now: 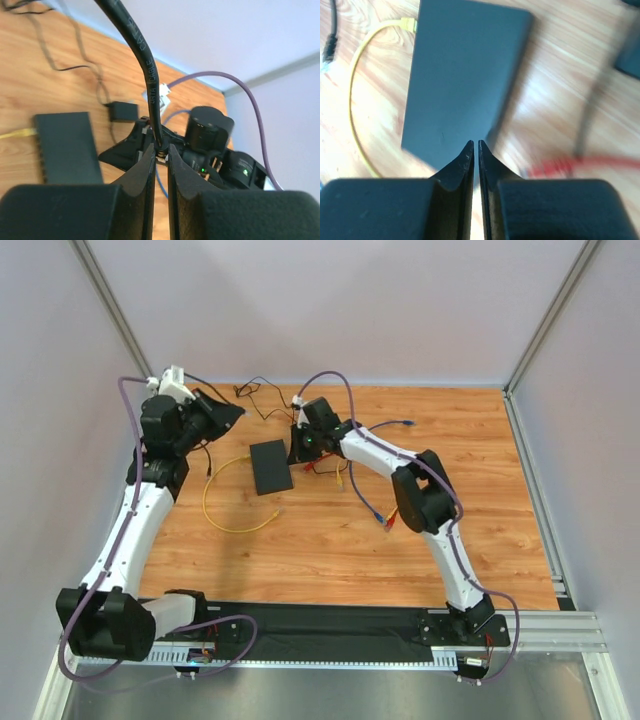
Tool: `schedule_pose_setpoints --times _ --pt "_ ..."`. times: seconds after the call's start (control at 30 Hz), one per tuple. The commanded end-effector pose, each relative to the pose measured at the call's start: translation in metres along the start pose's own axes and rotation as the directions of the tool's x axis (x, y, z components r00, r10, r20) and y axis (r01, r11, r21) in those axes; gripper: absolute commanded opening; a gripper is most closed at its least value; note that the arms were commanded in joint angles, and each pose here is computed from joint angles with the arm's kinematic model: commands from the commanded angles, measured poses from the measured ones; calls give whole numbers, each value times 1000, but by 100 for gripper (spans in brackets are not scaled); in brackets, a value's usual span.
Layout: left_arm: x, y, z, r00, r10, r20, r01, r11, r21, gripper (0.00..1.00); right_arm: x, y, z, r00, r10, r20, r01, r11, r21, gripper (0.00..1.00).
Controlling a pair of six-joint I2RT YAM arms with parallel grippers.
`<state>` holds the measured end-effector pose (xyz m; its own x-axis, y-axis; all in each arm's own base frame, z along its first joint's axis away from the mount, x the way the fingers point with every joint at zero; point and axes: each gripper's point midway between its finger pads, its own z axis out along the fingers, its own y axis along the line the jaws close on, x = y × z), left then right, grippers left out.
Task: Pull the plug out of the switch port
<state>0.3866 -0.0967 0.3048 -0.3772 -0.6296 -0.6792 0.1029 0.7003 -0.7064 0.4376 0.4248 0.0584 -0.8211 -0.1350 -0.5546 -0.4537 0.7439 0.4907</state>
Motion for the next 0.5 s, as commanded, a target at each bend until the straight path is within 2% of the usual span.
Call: schedule_pose_setpoints --times 0.0,0.03,0.07,0.1,0.17,0.27,0.3,0.33,0.4,0.43,0.47 --pt "14 -55 -16 991 95 -96 -83 989 125 0 -84 31 -94 957 -65 284 80 996 -42 9" --pt "10 -70 -19 991 104 -90 -89 984 155 0 -93 21 -112 946 -59 318 70 997 -22 9" --pt "16 -79 -17 988 101 -114 -81 982 172 0 -111 27 -150 914 -74 400 80 997 3 9" --pt "21 -89 -17 987 103 -127 -78 978 193 0 -100 9 -154 915 -71 397 58 997 44 8" --pt "36 -116 -14 978 115 -173 -67 963 261 0 -112 -11 -199 875 -78 478 25 993 115 8" --pt "62 -152 -7 962 130 -241 -41 938 344 0 -102 -70 -226 861 -30 507 -73 980 183 8" --pt "72 -161 -5 956 128 -265 -26 933 358 0 -107 -95 -249 839 0 544 -127 972 196 8" --pt "90 -174 2 942 141 -305 -15 924 381 0 -93 -116 -249 847 33 530 -168 963 209 8" --pt "109 -189 13 929 148 -338 5 911 413 0 -88 -140 -267 831 69 552 -212 957 199 8" --pt "123 -192 29 915 134 -381 33 915 401 0 -78 -170 -278 816 120 566 -284 935 211 8" --pt "138 -206 33 903 141 -406 54 900 432 0 -73 -182 -285 807 142 573 -312 927 209 8"
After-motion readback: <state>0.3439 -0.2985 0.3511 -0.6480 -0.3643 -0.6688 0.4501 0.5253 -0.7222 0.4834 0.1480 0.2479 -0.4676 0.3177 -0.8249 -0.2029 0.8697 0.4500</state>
